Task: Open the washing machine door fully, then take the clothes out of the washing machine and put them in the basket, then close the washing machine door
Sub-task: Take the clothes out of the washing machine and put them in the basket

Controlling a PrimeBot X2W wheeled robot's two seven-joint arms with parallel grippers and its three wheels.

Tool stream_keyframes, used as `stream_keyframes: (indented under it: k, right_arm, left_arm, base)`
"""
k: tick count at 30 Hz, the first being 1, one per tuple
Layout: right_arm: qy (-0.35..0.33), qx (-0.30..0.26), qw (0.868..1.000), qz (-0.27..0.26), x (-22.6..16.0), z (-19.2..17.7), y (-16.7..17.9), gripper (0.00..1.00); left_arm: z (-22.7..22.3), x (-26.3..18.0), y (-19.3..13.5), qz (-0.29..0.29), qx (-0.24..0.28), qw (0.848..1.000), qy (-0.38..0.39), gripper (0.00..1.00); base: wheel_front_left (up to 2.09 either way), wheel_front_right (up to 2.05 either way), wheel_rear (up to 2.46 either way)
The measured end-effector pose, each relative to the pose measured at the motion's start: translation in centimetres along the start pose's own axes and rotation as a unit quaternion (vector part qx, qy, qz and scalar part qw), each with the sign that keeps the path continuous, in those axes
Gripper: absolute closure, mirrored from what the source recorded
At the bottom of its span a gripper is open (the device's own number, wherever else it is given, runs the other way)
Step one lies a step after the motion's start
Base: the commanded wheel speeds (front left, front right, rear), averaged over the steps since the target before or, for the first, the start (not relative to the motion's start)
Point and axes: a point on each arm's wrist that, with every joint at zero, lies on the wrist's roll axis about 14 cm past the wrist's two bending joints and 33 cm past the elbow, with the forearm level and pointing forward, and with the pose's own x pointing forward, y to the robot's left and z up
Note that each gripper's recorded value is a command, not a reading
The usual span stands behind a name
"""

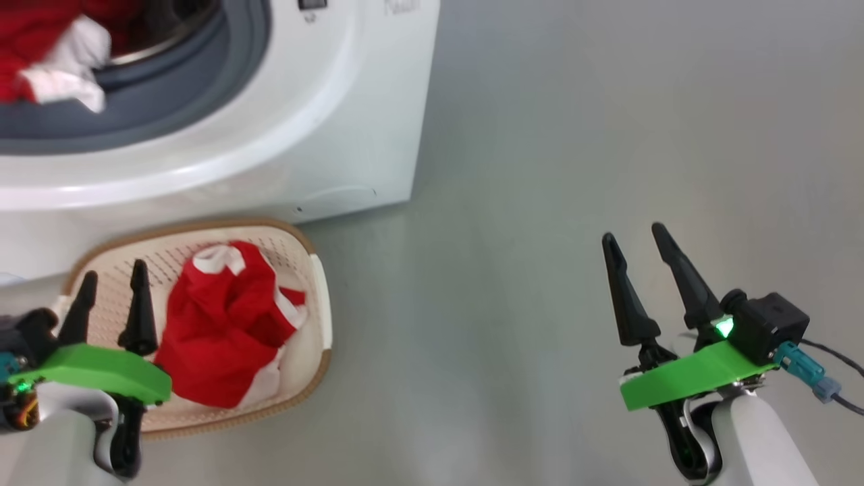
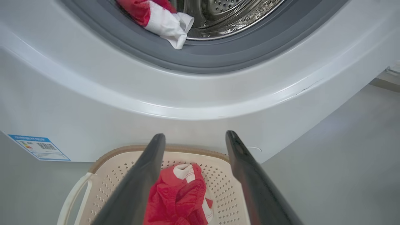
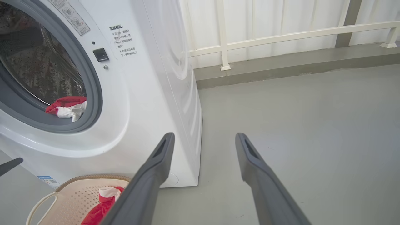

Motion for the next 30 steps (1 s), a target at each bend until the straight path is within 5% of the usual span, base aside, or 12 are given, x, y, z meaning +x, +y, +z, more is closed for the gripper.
stream_keyframes:
  k: [30]
  right_arm:
    - [-0.032,-0.010,0.999,0.010,-5.4,3.4,-0.4,0.00]
  left_arm:
    - [9.1,-11.7,-1.8,0.006,0.033,0.984,-0.175,0.00]
  base:
    - [0.00,0.00,0.00]
